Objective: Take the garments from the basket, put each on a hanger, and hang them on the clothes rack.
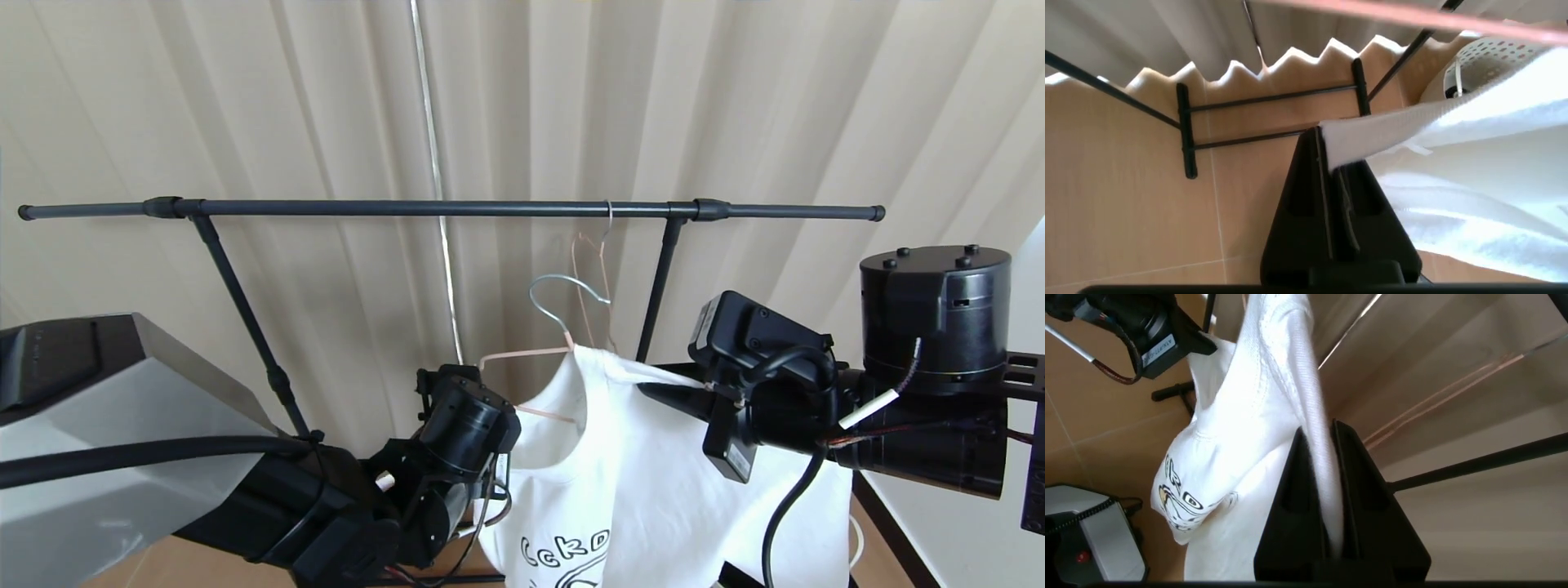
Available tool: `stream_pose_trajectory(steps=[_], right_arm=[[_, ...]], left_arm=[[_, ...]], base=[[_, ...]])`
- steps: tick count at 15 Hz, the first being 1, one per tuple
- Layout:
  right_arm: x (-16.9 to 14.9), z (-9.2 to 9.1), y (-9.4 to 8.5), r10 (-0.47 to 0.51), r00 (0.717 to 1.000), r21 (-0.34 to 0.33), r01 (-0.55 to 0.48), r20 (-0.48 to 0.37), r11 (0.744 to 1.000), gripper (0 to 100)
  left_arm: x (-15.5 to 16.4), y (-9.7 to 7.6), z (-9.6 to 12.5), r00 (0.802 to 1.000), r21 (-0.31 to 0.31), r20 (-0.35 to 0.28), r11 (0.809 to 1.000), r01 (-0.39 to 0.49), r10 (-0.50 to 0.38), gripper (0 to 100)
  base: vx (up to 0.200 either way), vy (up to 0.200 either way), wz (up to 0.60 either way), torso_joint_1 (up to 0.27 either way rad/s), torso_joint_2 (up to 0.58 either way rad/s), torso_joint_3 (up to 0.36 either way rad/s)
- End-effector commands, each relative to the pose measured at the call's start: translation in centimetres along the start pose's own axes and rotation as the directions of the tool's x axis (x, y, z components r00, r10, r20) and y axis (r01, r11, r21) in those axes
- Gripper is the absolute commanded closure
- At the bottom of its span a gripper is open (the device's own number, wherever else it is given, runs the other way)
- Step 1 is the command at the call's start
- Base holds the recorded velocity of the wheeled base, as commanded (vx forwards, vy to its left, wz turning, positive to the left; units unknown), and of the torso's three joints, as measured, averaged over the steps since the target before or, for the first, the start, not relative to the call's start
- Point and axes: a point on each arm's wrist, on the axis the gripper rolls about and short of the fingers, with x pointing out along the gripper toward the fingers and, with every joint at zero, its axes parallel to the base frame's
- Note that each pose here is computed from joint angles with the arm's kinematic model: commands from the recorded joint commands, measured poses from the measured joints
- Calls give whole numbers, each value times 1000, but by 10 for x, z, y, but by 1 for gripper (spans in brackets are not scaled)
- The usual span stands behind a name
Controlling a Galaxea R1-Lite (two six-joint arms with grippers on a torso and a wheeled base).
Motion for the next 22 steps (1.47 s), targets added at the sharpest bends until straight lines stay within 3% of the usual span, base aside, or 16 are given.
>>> stream_pose_trajectory(steps=[1,14,22], right_arm=[[2,-1,1,6,1000,-1,-6,-5,1000,100],[-10,-4,3,-4,1000,-1,4,-2,1000,100],[-19,-7,-3,-35,999,9,35,-9,999,100]], left_arm=[[-9,4,12,999,-26,38,1000,9,-8,100],[-18,27,31,993,-96,98,993,-61,71,100],[-12,43,39,988,-130,102,986,-103,117,100]], base=[[0,0,0,0,0,0],[0,0,0,0,0,0],[0,0,0,0,0,0]])
